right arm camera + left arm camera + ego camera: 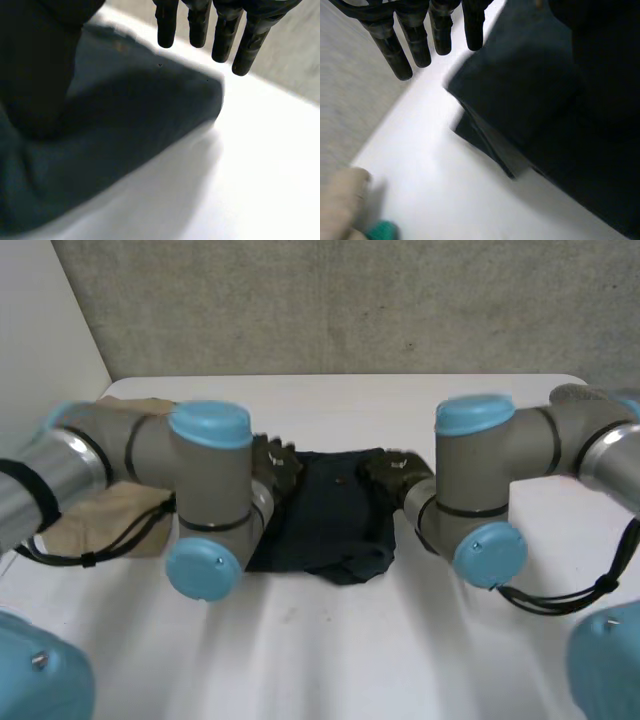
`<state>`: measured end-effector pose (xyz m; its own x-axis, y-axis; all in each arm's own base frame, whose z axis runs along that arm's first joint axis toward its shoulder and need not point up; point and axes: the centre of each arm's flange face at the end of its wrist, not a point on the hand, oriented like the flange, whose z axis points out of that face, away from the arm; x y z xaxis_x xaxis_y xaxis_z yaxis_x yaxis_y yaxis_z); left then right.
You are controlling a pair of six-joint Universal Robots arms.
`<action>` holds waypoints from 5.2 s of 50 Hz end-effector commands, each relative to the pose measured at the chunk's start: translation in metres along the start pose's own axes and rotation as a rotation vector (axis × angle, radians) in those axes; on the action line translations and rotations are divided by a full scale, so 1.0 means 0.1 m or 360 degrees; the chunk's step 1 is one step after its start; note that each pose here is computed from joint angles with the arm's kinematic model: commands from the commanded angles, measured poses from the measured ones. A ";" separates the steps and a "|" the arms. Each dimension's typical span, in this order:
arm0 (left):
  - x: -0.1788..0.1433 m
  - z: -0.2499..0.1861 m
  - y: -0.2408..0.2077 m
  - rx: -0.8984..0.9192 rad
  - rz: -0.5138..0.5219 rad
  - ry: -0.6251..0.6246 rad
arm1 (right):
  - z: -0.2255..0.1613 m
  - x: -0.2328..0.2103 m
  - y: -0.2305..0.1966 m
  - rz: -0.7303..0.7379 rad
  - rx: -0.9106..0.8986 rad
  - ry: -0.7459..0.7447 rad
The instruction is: Fold the laundry.
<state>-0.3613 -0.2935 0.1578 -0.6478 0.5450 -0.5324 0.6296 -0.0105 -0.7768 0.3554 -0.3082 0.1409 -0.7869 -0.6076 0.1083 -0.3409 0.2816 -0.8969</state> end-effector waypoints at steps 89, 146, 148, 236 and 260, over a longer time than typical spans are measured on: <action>-0.80 -0.91 -0.77 0.0575 -0.0477 0.0653 | 0.05 1.46 -0.78 -0.0550 0.1129 0.0443; -0.58 -1.00 -0.89 0.0616 -0.0432 0.0654 | -0.73 4.09 0.38 -0.0168 0.1038 0.0818; -0.58 -1.00 -0.89 0.0616 -0.0432 0.0654 | -0.81 4.04 0.32 -0.0088 0.0980 0.0843; -0.50 -1.00 -0.70 0.0532 -0.0463 0.0679 | -0.35 4.18 0.83 -0.0383 0.1114 0.0901; -0.50 -1.08 -0.71 0.0535 -0.0462 0.0680 | -1.37 4.00 -0.01 0.0075 0.0742 0.1022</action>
<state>-0.3277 -0.2302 0.2752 -0.4989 0.8527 -0.1549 0.2392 -0.0364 -0.9703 -0.0170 -0.4688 0.2206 -0.9764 -0.0477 0.2104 -0.1948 -0.2245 -0.9548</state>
